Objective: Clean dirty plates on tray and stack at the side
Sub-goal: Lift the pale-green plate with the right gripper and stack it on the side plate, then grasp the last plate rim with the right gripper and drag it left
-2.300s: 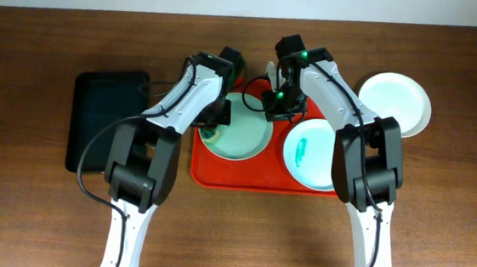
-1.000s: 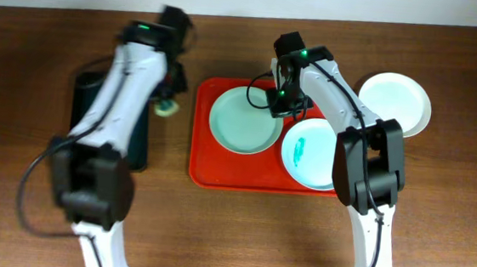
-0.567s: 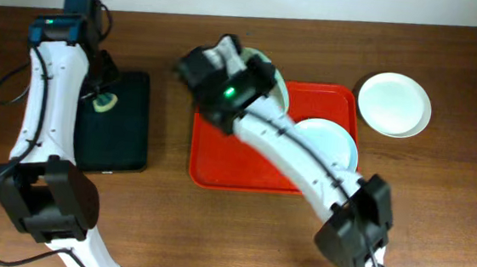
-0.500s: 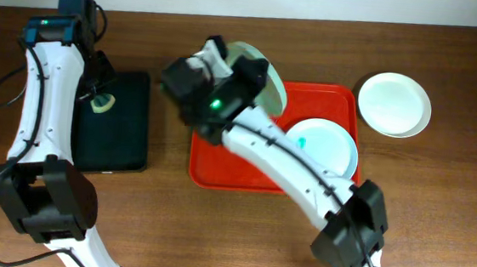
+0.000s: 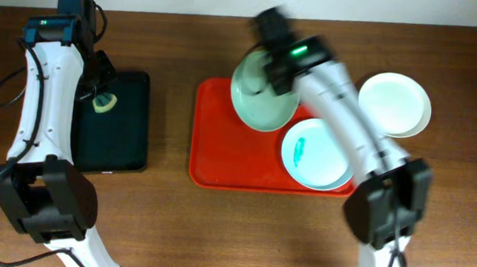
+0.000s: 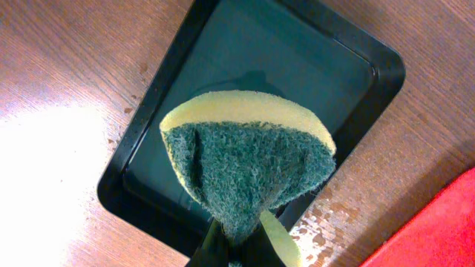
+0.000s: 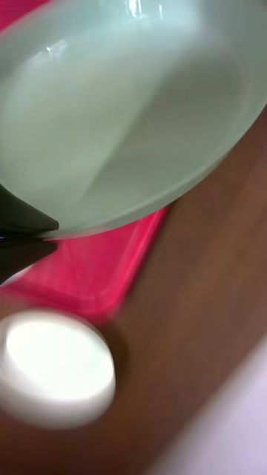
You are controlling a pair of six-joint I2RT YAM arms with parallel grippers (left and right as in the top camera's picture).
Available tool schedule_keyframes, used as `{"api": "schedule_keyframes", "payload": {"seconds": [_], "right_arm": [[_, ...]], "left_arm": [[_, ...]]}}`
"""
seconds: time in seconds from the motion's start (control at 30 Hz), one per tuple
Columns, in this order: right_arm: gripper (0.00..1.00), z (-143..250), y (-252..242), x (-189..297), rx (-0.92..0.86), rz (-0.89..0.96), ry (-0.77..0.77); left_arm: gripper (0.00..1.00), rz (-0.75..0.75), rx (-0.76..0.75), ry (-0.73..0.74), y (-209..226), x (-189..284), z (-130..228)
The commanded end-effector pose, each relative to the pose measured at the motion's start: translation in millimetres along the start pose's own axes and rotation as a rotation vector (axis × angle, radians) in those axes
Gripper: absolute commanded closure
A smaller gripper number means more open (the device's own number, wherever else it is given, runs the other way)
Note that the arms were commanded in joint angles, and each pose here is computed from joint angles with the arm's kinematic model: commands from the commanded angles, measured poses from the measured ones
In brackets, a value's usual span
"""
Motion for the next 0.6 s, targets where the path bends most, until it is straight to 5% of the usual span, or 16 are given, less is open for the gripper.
{"api": "schedule_keyframes", "payload": {"seconds": [0.0, 0.3, 0.57], "right_arm": [[0.96, 12.6, -57.6, -4.2, -0.303, -0.510, -0.010], [0.96, 166.2, -253.0, -84.1, -1.049, -0.303, 0.121], [0.96, 204.0, -290.5, -101.7, -1.130, -0.215, 0.046]], "left_arm": [[1.00, -0.006, 0.004, 0.013, 0.5, -5.1, 1.2], [1.00, 0.015, 0.004, 0.015, -2.3, -5.1, 1.1], [1.00, 0.018, 0.005, 0.009, -2.9, -5.1, -0.1]]}}
Point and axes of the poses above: each gripper's point midway between its finger pads, its own x axis back along the fingers, its own y axis along the line the jaws close on, z = x × y, the point moved 6 cm from there along x, back along the fingers, and after that the axes turned 2 degrees about -x, right-handed, at the moved point
